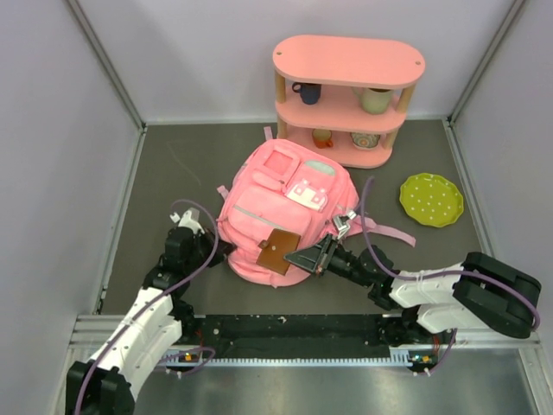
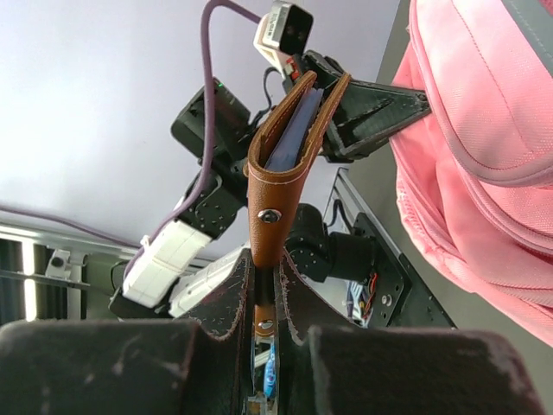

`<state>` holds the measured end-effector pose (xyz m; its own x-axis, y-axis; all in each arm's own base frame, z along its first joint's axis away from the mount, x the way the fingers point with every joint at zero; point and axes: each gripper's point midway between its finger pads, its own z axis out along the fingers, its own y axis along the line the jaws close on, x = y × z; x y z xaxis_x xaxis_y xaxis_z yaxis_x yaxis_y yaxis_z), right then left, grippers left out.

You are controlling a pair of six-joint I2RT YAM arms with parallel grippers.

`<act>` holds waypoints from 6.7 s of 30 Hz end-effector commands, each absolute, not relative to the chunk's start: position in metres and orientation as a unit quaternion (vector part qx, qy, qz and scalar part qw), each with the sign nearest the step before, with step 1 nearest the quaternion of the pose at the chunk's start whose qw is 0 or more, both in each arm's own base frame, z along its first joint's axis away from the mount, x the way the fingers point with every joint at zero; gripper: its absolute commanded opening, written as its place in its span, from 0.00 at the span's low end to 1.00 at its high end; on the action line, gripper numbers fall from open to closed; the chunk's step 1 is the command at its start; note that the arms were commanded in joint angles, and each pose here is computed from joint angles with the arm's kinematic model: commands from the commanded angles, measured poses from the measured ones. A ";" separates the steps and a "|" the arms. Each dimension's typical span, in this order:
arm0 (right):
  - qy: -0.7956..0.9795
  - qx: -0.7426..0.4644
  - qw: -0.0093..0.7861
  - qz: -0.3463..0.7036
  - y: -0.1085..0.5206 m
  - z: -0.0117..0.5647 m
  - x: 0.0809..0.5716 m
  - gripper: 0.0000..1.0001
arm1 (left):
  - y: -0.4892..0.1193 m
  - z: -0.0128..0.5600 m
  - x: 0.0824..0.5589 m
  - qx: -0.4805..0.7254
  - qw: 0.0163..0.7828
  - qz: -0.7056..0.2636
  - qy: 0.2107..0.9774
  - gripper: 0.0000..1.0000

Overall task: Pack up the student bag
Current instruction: Place the personal item in the student bag, then zip the student bag at the center of the board.

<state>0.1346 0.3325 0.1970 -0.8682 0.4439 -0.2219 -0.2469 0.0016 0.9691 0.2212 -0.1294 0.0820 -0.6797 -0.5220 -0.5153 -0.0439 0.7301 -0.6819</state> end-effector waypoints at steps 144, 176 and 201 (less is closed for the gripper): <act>0.840 0.142 0.335 0.402 0.316 0.185 0.135 0.57 | -0.150 0.194 0.190 -0.045 0.486 -0.252 0.835 0.98; 0.804 0.424 0.305 0.285 0.393 0.121 0.183 0.48 | -0.216 0.144 0.265 0.066 0.311 -0.516 0.795 0.37; 0.791 0.436 0.312 0.295 0.393 0.137 0.214 0.44 | -0.215 0.145 0.250 0.110 0.314 -0.518 0.788 0.00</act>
